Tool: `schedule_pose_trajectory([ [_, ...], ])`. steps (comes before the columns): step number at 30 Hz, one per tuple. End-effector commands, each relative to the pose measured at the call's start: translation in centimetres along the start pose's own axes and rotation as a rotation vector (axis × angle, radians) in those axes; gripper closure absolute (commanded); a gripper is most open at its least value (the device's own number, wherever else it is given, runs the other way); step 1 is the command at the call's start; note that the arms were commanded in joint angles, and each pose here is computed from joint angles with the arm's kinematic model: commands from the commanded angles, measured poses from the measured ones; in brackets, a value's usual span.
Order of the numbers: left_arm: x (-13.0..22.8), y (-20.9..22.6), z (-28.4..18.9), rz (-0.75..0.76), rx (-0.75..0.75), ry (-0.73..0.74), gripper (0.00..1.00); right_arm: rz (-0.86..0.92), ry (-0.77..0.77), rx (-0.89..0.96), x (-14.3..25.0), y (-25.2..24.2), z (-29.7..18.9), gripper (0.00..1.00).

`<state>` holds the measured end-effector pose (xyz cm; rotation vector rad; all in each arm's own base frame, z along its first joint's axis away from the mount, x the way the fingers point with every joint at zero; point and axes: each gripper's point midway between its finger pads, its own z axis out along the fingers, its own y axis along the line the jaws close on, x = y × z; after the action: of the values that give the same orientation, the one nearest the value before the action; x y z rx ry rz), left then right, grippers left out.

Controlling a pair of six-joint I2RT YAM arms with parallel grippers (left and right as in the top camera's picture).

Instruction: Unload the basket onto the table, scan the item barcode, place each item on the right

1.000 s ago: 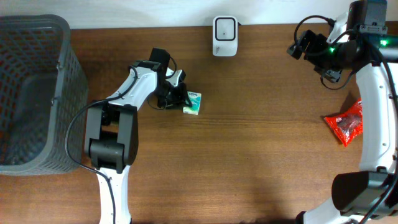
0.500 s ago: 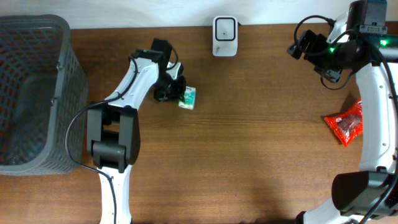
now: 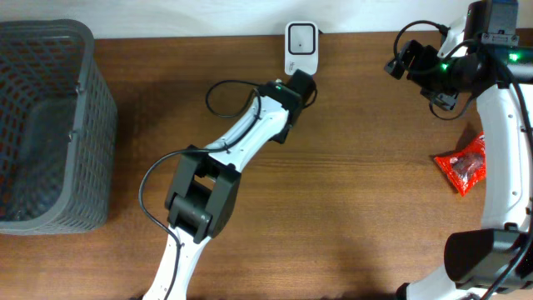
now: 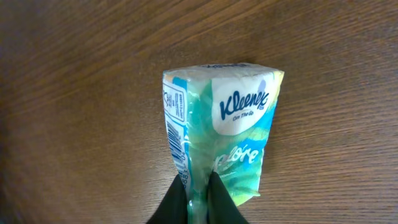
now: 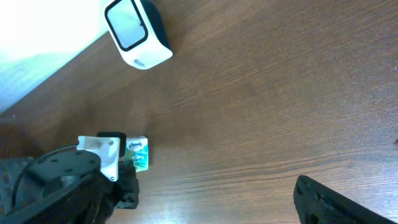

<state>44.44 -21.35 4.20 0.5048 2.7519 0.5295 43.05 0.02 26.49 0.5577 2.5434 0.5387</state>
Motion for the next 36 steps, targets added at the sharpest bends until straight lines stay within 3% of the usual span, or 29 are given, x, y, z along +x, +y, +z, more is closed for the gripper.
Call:
schedule_pose_trajectory([
  [1,-0.3,-0.2,-0.2,0.006,-0.049,-0.020,0.80,0.006,0.003,-0.002,0.0,0.1,0.1,0.02],
  [9,0.2,-3.1,-1.1,0.037,0.019,-0.019,0.71,0.006,0.003,-0.002,0.0,0.1,0.1,0.01],
  [15,0.2,-3.8,-1.8,0.050,0.027,-0.026,0.54,0.006,0.003,-0.002,0.0,0.1,0.1,0.02],
  [18,-0.3,-3.0,-2.8,0.011,0.034,-0.026,0.53,0.006,0.003,-0.002,0.0,0.1,0.1,0.01],
  [23,-2.0,-1.8,-6.0,-0.057,0.178,-0.021,0.49,0.006,0.003,-0.002,0.0,0.1,0.1,0.02],
  [28,-3.8,4.3,-10.8,-0.182,0.205,-0.063,0.47,0.006,0.003,-0.002,0.0,0.1,0.1,0.02],
  [29,-4.0,5.8,-11.8,-0.206,0.204,-0.077,0.44,0.006,0.003,-0.002,0.0,0.1,0.1,0.02],
  [30,-4.2,7.8,-13.0,-0.239,0.199,-0.096,0.31,0.006,0.003,-0.002,0.0,0.1,0.1,0.02],
  [35,-4.0,15.5,-14.5,-0.372,0.131,-0.140,0.23,0.006,0.003,-0.002,0.0,0.1,0.1,0.02],
  [36,-3.8,16.9,-14.0,-0.398,0.121,-0.132,0.10,0.006,0.003,-0.002,0.0,0.1,0.1,0.02],
])
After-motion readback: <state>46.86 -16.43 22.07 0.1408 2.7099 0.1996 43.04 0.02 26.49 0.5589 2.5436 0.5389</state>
